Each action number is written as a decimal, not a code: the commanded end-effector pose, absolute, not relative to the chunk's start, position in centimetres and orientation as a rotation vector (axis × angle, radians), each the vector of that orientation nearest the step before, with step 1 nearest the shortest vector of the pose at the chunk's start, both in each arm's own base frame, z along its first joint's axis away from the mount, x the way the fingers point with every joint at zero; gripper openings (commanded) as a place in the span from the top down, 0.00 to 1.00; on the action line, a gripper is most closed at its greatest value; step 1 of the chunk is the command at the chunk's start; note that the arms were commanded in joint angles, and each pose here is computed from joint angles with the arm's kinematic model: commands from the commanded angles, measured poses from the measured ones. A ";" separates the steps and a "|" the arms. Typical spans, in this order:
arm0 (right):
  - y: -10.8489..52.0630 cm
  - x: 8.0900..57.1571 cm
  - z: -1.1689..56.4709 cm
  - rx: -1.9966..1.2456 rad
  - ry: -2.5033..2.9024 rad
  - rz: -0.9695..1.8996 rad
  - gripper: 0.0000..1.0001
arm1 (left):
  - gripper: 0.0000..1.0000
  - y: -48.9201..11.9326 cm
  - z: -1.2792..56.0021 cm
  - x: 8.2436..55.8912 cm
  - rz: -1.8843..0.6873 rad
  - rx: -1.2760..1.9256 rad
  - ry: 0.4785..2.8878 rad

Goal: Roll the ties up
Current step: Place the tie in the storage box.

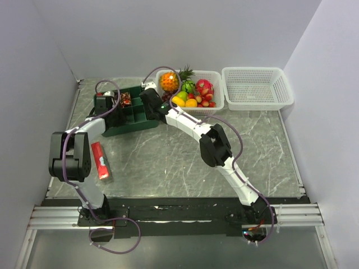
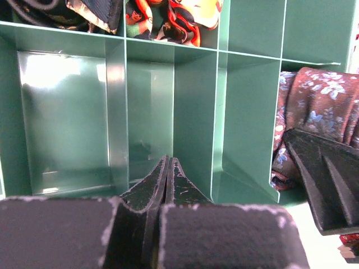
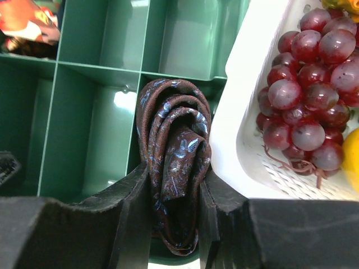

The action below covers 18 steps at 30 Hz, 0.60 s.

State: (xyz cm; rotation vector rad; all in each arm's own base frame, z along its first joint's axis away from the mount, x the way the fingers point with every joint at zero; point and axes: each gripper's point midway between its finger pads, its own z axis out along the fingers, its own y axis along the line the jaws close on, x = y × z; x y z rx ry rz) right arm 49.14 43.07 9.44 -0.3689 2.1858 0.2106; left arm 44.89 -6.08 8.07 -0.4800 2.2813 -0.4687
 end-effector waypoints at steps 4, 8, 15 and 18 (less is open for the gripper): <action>41.0 48.8 9.3 -0.461 2.203 0.042 1.00 | 0.91 -7.7 11.5 45.0 -0.534 -0.439 2.210; 41.0 48.5 8.7 -0.470 2.215 0.033 1.00 | 0.86 -8.3 14.2 45.5 -0.575 -0.407 2.148; 41.0 47.9 8.4 -0.521 2.221 0.031 0.93 | 0.76 -9.3 17.8 45.5 -0.658 -0.361 2.040; 41.2 47.5 8.4 -0.533 2.227 0.055 0.62 | 0.70 -9.9 19.4 45.4 -0.710 -0.342 1.989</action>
